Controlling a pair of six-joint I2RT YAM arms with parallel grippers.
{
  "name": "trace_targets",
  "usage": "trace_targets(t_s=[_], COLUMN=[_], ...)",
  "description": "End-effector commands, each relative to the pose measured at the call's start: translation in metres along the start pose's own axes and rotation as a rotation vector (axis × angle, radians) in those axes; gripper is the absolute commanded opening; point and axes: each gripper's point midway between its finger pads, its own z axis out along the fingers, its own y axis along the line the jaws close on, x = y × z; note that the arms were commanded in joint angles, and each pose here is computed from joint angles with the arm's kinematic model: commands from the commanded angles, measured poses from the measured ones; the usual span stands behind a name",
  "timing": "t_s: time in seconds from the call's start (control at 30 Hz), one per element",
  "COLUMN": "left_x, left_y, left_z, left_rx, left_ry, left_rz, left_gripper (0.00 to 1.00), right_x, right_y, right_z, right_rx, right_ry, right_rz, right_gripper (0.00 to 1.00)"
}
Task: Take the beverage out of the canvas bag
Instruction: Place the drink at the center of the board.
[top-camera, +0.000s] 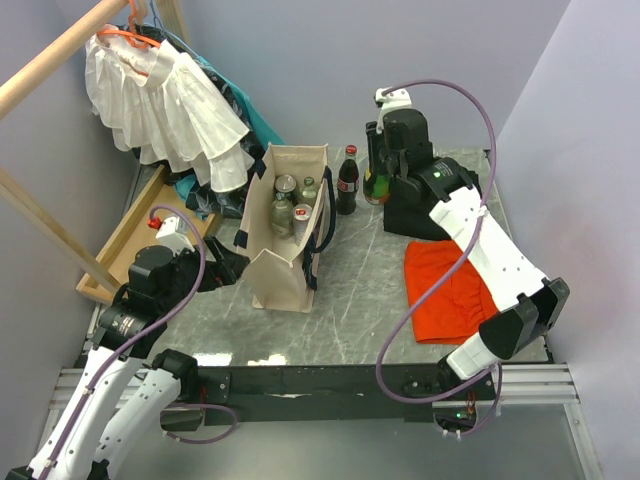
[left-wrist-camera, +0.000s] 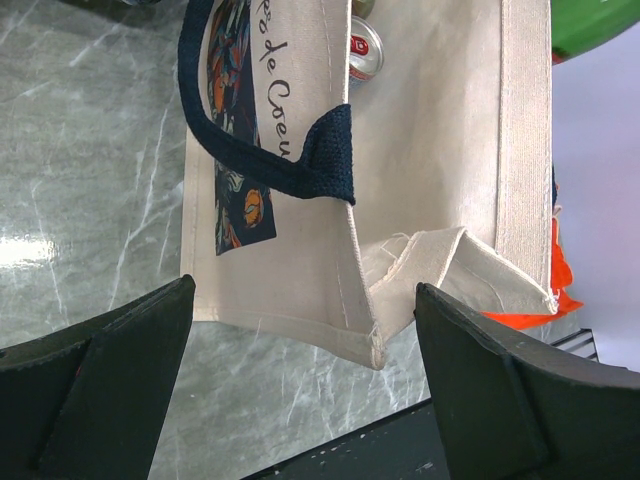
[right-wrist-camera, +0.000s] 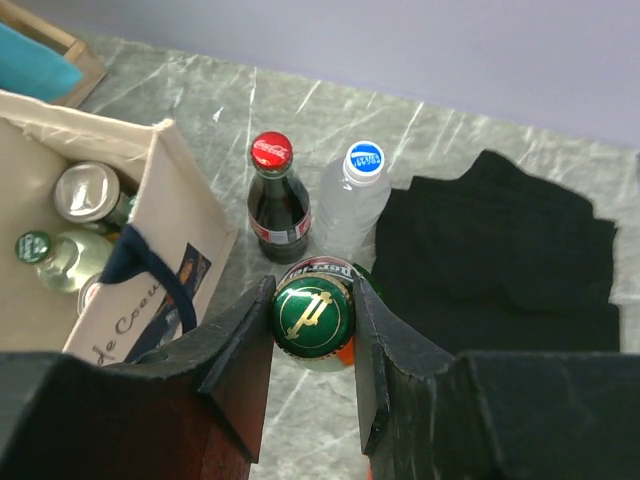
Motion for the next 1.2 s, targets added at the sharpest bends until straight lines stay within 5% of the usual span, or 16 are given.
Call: trace_targets(t_s=[0.0, 1.17], left_x=[-0.002, -0.003], left_y=[0.004, 0.004], left_z=[0.000, -0.001], left_rx=[-0.016, -0.020], left_ry=[-0.018, -0.026], left_rz=[0.005, 0.001], left_gripper=[0.96, 0.96], right_x=[-0.066, 0.026], right_y=[-0.016, -0.021], right_z=[-0.009, 0.099], right_rx=[-0.005, 0.025], right_ry=[-0.259, -0.185], right_rz=[0.161, 0.237], right_gripper=[0.00, 0.00])
